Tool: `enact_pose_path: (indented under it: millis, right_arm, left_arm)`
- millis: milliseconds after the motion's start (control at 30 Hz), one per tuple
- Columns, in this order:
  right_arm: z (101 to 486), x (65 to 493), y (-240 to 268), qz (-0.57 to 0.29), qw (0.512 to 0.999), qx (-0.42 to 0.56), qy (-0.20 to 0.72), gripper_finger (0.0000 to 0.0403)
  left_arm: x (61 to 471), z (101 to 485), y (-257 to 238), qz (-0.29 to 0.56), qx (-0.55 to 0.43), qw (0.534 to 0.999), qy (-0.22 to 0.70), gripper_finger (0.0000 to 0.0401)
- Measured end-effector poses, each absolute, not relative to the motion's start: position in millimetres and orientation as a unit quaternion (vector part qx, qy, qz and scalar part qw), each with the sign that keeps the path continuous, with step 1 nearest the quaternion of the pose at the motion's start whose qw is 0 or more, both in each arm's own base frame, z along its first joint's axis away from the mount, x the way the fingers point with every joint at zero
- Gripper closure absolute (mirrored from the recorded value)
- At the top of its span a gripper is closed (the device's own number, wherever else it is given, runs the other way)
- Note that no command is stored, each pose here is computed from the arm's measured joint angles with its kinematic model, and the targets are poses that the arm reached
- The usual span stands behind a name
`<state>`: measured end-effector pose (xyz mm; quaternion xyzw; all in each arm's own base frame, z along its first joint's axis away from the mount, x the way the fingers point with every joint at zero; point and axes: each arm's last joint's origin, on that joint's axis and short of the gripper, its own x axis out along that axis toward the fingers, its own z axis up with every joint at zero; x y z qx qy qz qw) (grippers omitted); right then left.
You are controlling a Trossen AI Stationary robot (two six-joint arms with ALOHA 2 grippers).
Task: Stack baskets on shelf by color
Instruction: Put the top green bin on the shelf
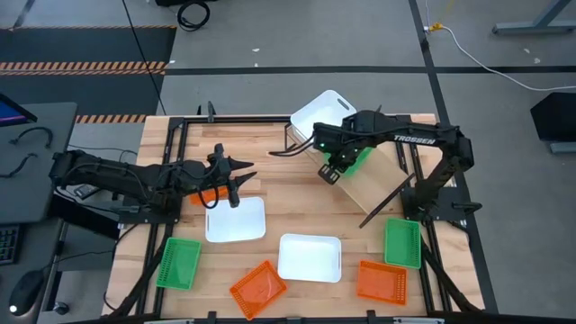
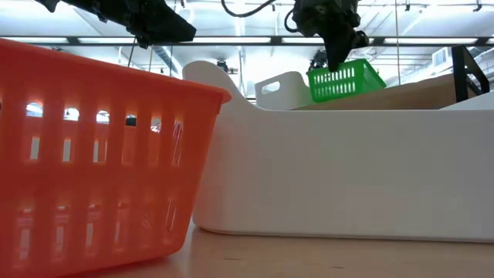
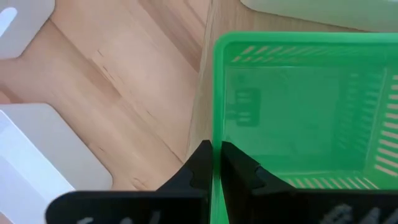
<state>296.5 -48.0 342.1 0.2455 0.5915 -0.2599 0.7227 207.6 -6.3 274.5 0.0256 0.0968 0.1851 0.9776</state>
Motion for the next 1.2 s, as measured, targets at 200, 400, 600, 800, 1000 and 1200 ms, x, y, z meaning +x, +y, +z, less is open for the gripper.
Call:
enact_pose_path:
  millis: [200, 400, 600, 800, 1000, 1200]
  right_arm:
    - [342, 297, -51, -0.262, 0.723, 0.248, 0.588, 0.038]
    - [342, 297, -55, -0.26, 0.725, 0.244, 0.589, 0.0368]
    - [342, 296, -58, -0.262, 0.725, 0.246, 0.587, 0.0338]
    - [342, 296, -58, -0.262, 0.726, 0.246, 0.587, 0.0311]
    - [342, 299, -58, -0.255, 0.733, 0.246, 0.58, 0.03]
    - [344, 298, -57, -0.226, 0.744, 0.237, 0.583, 0.03]
  left_arm:
    - [208, 274, -6, 0.185, 0.022, 0.978, 0.096, 0.0268]
    - [208, 274, -6, 0.186, 0.022, 0.978, 0.096, 0.0268]
    - [208, 274, -6, 0.186, 0.022, 0.978, 0.096, 0.0268]
    - [208, 274, -6, 0.185, 0.022, 0.978, 0.097, 0.0268]
    - [208, 274, -6, 0.185, 0.022, 0.978, 0.097, 0.0268]
    - [208, 274, -6, 0.185, 0.022, 0.978, 0.097, 0.0268]
